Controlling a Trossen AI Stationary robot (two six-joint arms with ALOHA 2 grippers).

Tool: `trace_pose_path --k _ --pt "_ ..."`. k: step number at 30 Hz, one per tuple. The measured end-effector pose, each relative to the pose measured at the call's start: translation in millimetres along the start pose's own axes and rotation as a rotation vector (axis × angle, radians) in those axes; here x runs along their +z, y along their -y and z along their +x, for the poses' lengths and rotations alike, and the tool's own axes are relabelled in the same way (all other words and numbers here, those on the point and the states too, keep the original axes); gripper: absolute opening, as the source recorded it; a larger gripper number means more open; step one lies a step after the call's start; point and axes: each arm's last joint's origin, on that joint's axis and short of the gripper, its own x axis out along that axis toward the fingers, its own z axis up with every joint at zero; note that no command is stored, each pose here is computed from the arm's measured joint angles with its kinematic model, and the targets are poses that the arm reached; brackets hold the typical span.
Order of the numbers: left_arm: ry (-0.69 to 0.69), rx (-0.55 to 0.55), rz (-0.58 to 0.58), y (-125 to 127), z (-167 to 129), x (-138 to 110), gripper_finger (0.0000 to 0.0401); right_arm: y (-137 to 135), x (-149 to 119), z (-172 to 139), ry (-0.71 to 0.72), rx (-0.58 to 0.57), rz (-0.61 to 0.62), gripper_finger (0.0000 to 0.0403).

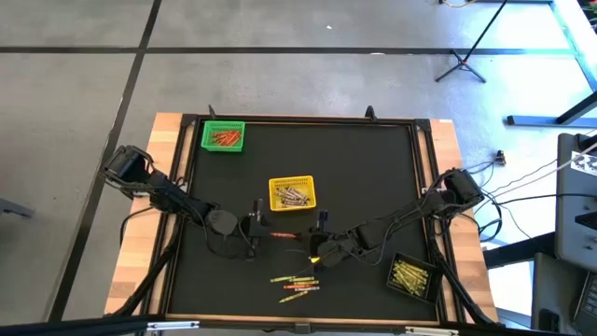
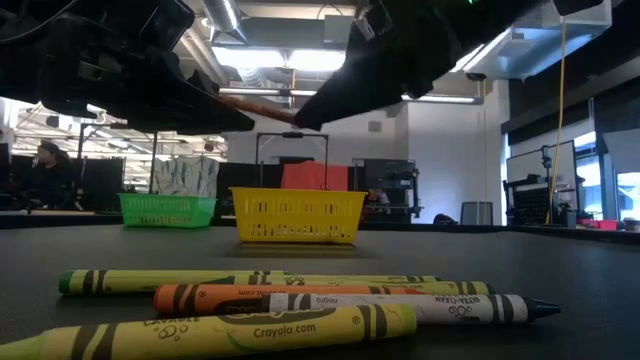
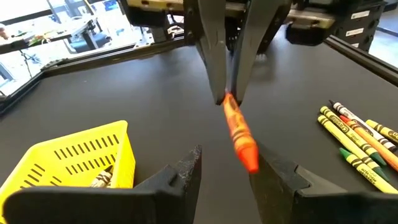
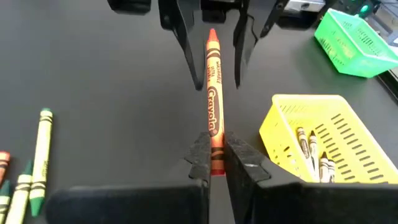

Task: Sort crayons
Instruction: Put the orange crayon into the green bin

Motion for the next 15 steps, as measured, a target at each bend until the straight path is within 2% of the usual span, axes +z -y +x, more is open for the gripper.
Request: trace_pose_path --k 4,15 --pt "0.012 0.001 -0.004 -0.1 0.0 1.2 0.0104 1.0 0.6 0.5 0.003 -0.007 -0.015 0.0025" --pt "0.054 -0.063 0.002 1.5 -0.1 5.1 0.0038 3.7 1.1 2.4 0.002 0.001 -0.007 0.0026"
